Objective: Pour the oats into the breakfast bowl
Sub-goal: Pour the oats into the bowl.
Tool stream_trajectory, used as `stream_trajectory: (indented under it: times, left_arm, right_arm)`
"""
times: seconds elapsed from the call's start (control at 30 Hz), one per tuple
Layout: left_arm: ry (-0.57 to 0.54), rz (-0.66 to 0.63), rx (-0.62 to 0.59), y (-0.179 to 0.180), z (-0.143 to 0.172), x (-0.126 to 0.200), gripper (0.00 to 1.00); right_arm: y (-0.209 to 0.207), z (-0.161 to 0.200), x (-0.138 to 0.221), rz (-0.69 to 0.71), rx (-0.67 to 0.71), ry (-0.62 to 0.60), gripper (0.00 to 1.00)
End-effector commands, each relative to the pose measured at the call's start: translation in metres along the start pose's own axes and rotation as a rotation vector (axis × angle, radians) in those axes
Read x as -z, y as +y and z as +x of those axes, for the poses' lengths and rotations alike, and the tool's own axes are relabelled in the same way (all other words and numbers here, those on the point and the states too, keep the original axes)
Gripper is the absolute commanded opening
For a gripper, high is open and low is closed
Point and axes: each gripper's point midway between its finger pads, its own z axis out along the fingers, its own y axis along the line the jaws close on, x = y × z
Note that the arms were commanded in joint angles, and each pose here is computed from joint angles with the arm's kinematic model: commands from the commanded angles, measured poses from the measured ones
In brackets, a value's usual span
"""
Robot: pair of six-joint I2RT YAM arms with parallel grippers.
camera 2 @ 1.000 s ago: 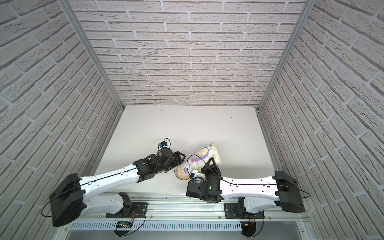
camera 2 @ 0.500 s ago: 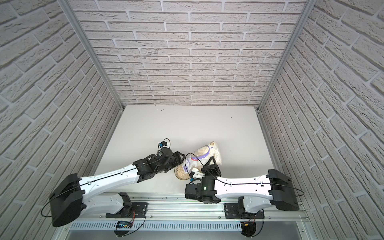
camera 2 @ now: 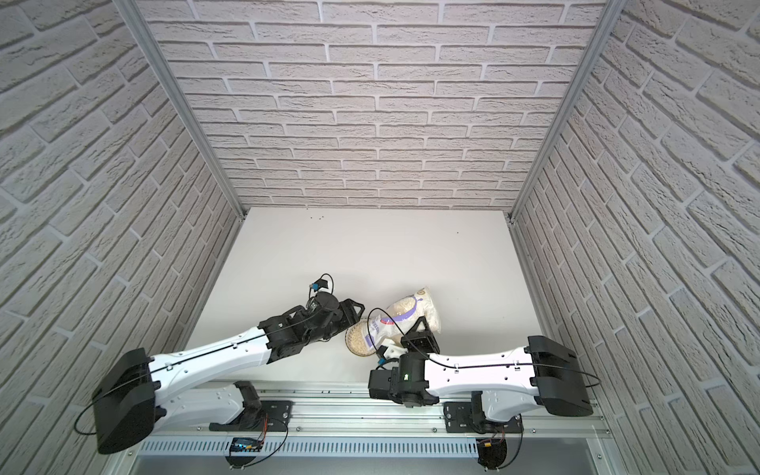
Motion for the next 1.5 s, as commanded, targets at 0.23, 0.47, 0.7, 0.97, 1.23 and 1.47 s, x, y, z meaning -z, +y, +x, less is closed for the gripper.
stream_trajectory:
  times: [0.23,0.47,0.7,0.97,1.23,1.47]
  left_arm:
    - [-0.034,-0.011,-0.007,-0.001,-0.008,0.008,0.69]
    - [-0.027,-0.011,-0.002,-0.001,-0.006,0.006,0.69]
    - [-0.022,-0.015,-0.006,-0.001,-0.005,0.004,0.69]
    - [-0.012,-0.012,-0.002,-0.001,-0.003,0.001,0.69]
    - [-0.013,-0.01,0.004,0.001,-0.002,0.001,0.69]
    - [-0.016,-0.014,0.005,0.003,-0.002,0.001,0.69]
  right_arm:
    - [-0.022,0.012,-0.002,0.101,-0.105,0.006,0.03]
    - [-0.029,0.01,-0.003,0.101,-0.084,0.012,0.03]
    - [-0.031,0.011,-0.004,0.148,0.022,0.05,0.03]
    - [-0.054,0.013,-0.005,0.144,-0.09,0.05,0.03]
    - [-0.05,0.001,-0.002,0.161,0.029,0.04,0.03]
    - [-0.048,0.006,-0.005,0.15,0.057,0.061,0.03]
